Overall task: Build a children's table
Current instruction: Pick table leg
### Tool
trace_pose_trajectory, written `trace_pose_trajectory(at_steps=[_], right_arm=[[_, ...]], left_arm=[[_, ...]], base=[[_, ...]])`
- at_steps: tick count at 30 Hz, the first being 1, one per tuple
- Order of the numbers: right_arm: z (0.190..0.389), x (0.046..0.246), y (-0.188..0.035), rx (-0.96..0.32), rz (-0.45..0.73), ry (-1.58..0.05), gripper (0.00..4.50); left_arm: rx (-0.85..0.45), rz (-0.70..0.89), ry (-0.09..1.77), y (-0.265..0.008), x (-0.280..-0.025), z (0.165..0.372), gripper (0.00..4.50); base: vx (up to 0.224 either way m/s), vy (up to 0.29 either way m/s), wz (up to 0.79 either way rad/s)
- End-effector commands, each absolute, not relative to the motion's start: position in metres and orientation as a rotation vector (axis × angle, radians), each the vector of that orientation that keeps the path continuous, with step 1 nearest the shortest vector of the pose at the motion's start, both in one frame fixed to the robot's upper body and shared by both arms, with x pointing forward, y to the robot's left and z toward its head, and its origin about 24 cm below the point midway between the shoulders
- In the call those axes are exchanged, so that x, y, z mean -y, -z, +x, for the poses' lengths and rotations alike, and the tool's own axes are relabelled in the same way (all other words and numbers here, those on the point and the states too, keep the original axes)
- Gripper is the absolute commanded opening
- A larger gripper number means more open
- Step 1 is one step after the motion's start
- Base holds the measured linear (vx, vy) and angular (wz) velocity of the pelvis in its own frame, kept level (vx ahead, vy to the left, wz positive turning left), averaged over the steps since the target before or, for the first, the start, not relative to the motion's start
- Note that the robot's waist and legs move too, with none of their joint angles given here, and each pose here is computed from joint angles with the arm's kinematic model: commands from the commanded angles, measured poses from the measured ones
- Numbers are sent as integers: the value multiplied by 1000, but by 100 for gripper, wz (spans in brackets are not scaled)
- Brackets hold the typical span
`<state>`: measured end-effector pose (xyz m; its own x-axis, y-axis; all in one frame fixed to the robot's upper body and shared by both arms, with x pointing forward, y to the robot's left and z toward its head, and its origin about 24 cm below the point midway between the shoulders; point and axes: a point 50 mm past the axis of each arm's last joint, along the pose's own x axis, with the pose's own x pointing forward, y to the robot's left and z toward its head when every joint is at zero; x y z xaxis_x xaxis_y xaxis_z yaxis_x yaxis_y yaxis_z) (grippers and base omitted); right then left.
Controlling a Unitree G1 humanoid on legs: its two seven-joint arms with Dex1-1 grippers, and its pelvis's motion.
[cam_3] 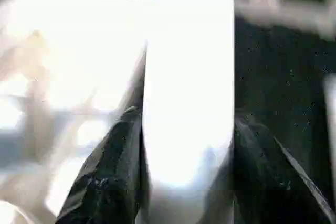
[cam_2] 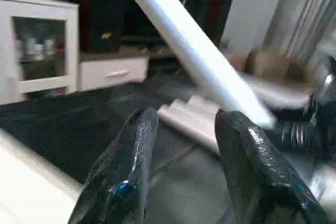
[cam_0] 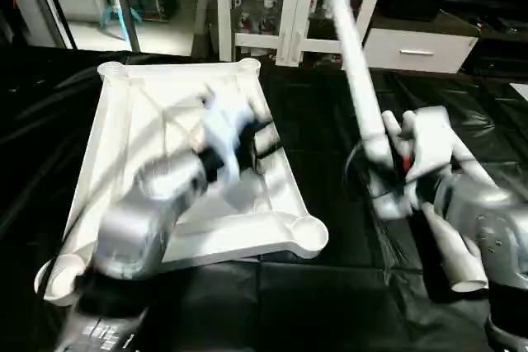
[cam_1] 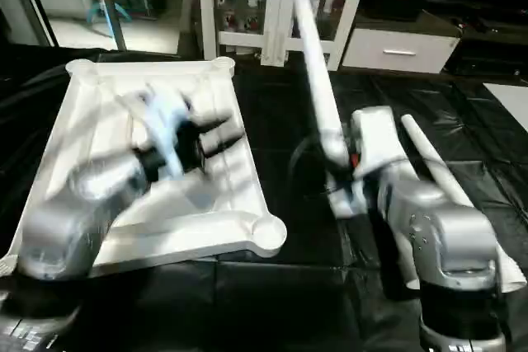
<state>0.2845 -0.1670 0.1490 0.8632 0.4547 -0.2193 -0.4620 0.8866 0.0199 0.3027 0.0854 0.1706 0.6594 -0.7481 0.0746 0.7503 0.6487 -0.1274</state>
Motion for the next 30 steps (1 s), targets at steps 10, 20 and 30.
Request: trace_pose_trajectory(at_steps=[10,20,30], right_arm=[[267,129,-167,20,-163,-734,187],[266,126,-162,34,-211,-768,187],[268,126,-159,45,-225,-771,187]], left_arm=[[15,-475,880,-197,-69,309,329],[4,-529,878,-199,-68,310,367],[-38,-579,896,-197,-68,308,279]], base=[[0,0,0],[0,0,0],[0,0,0]])
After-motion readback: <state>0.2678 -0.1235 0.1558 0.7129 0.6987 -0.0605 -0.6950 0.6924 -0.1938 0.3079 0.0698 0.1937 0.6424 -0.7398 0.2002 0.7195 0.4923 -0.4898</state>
